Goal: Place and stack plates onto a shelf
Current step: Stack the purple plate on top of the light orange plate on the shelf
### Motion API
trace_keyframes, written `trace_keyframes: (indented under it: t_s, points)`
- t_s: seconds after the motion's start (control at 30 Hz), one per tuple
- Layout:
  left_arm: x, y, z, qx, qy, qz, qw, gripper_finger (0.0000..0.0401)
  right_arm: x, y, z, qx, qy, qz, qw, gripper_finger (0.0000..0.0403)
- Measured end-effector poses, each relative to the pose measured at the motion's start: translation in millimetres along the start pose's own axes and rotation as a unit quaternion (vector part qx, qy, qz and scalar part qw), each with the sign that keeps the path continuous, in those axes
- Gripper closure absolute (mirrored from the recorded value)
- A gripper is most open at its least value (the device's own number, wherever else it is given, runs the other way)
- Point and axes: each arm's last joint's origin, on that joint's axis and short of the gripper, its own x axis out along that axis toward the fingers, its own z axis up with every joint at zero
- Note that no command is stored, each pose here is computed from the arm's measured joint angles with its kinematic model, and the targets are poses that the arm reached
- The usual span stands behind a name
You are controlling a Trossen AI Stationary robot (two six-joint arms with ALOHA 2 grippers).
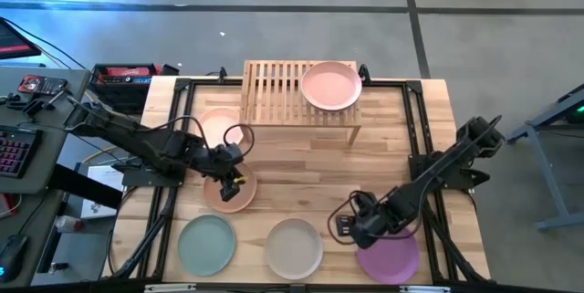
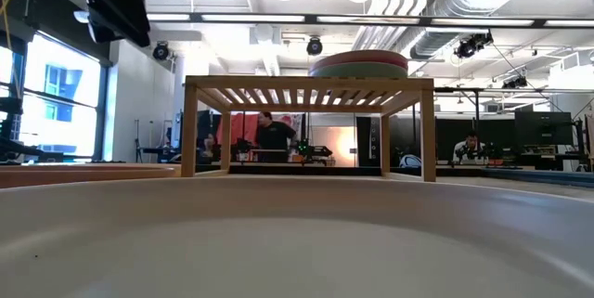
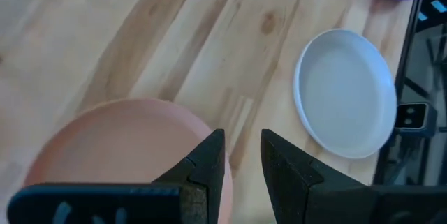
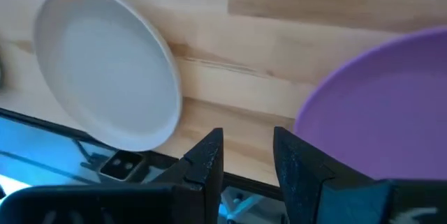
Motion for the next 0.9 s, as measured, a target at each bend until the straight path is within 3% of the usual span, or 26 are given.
trace_keyframes:
  t_s: [0.37,0.9]
  points:
    - [-1.5,-10.1,-9.6,-0.002,0.003,-0.01,1.0,0.032,32.8,-7.1,-13.8,-0.007,0.051,-0.083,0.995,0.03]
    - [-1.5,-9.7,-9.3,0.0,-0.008,0.0,1.0,0.032,80.1,-10.1,-19.0,0.012,0.034,-0.12,0.992,0.03]
